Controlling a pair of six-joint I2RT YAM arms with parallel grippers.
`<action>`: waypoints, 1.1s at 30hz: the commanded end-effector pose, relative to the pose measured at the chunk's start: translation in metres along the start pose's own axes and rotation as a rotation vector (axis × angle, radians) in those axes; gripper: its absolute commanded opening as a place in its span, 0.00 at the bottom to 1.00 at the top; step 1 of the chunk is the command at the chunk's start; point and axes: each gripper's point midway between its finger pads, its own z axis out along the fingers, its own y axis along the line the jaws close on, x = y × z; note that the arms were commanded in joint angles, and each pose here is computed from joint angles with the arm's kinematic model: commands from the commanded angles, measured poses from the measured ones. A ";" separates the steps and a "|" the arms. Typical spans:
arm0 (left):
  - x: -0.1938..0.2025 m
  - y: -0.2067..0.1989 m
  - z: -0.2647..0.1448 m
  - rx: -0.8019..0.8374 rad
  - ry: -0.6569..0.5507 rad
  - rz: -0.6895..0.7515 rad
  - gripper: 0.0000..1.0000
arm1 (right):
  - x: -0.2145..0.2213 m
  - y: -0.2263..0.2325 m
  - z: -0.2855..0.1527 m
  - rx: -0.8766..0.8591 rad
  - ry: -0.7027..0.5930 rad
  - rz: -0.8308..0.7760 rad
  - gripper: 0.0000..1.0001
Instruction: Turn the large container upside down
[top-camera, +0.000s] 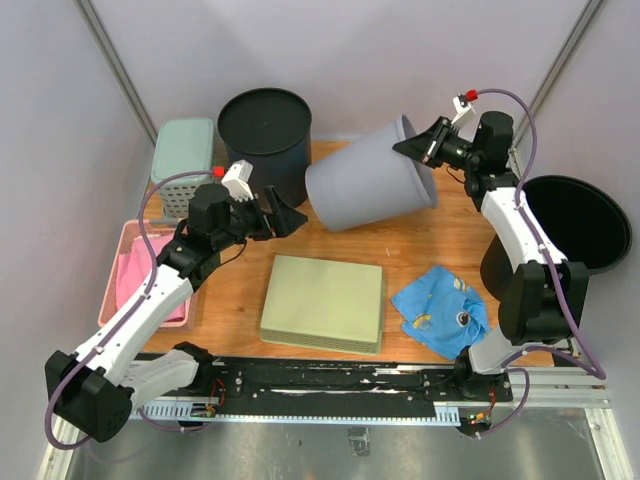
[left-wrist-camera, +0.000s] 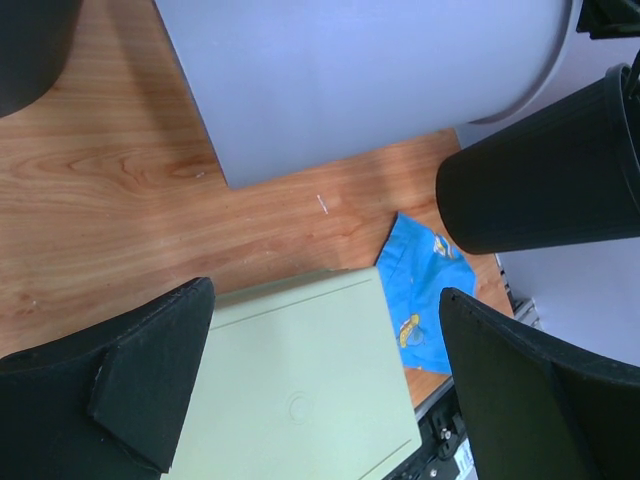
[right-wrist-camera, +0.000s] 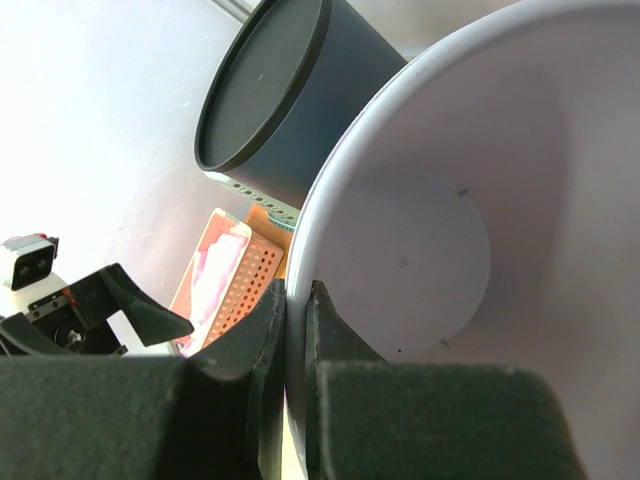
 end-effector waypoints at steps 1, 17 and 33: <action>-0.006 0.000 0.005 -0.003 -0.036 -0.004 0.99 | 0.001 -0.003 -0.012 -0.040 0.018 0.003 0.00; -0.006 0.004 0.014 0.009 -0.065 -0.030 0.99 | 0.048 -0.081 -0.053 0.190 0.112 0.075 0.41; -0.002 0.001 0.056 0.113 -0.041 0.034 0.99 | 0.060 -0.102 -0.073 0.367 0.161 0.015 0.59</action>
